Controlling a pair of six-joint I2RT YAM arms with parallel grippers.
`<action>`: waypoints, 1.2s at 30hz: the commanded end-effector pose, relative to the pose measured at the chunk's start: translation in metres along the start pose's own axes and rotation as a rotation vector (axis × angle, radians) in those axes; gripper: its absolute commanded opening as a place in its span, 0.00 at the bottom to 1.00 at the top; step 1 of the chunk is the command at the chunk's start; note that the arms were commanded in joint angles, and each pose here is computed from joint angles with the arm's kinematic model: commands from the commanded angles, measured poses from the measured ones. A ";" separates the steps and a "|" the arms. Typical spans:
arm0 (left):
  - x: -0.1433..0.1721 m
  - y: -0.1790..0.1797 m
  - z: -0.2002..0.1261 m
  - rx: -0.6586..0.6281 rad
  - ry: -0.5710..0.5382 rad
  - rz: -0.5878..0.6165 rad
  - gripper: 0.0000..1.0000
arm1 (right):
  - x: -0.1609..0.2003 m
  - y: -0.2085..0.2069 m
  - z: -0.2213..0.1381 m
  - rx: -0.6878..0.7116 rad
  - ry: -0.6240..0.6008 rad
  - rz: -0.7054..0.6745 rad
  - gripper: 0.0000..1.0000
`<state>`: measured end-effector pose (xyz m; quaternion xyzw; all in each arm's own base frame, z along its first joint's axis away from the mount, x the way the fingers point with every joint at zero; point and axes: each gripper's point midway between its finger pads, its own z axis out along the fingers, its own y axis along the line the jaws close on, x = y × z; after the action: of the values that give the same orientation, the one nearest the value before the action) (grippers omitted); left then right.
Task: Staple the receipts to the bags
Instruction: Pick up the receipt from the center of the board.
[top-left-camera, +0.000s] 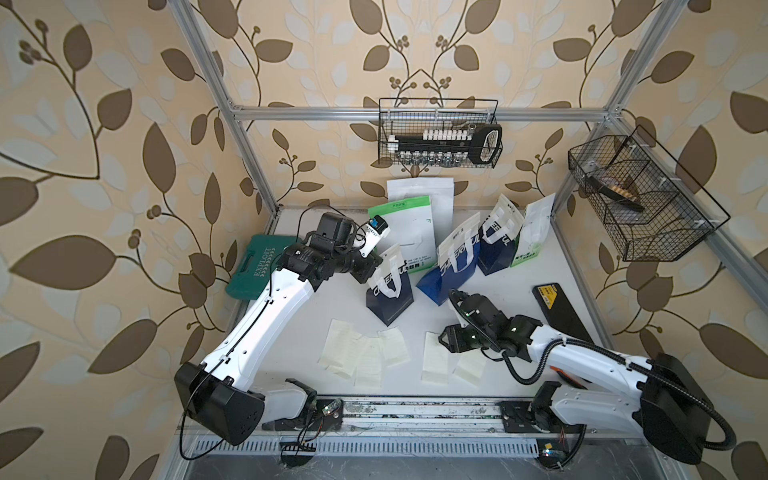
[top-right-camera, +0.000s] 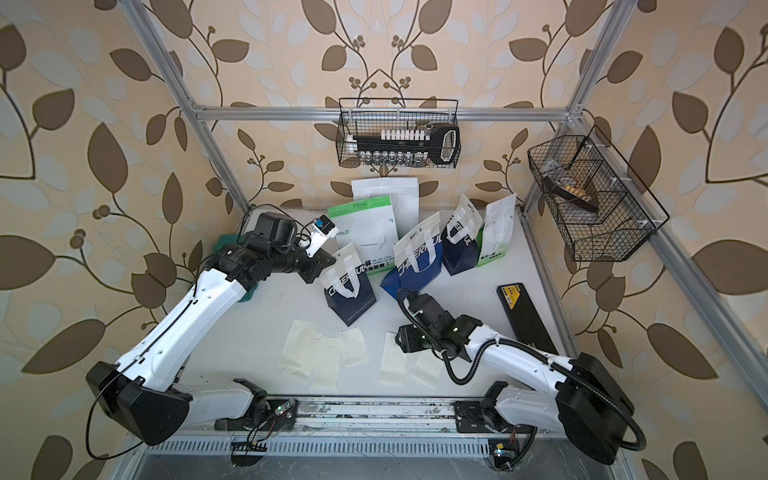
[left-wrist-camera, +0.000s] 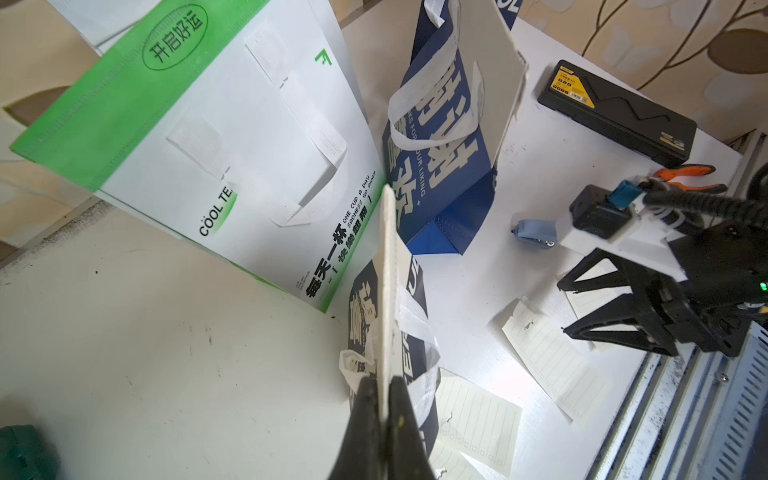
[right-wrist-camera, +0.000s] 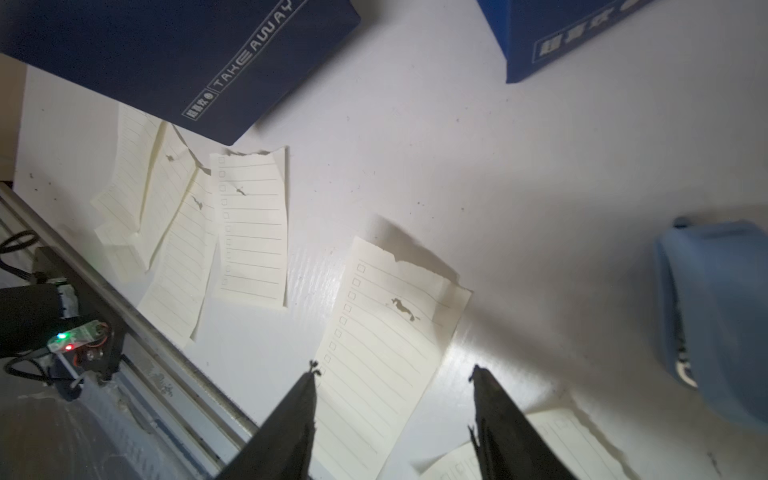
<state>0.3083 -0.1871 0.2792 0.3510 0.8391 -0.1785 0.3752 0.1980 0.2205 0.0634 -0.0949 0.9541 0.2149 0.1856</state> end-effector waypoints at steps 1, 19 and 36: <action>-0.013 -0.006 -0.003 0.021 -0.050 0.045 0.00 | 0.004 -0.010 0.017 0.058 0.002 0.021 0.50; -0.011 -0.011 0.008 0.048 -0.017 0.047 0.00 | 0.020 -0.043 0.045 0.418 0.083 -0.181 0.40; -0.015 -0.016 0.013 0.081 -0.009 0.035 0.27 | 0.022 -0.038 0.045 0.429 0.030 -0.287 0.00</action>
<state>0.3128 -0.2032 0.2665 0.3638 0.8394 -0.1934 0.3545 0.2169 0.2371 0.0164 -0.1695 0.9553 0.0305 0.2402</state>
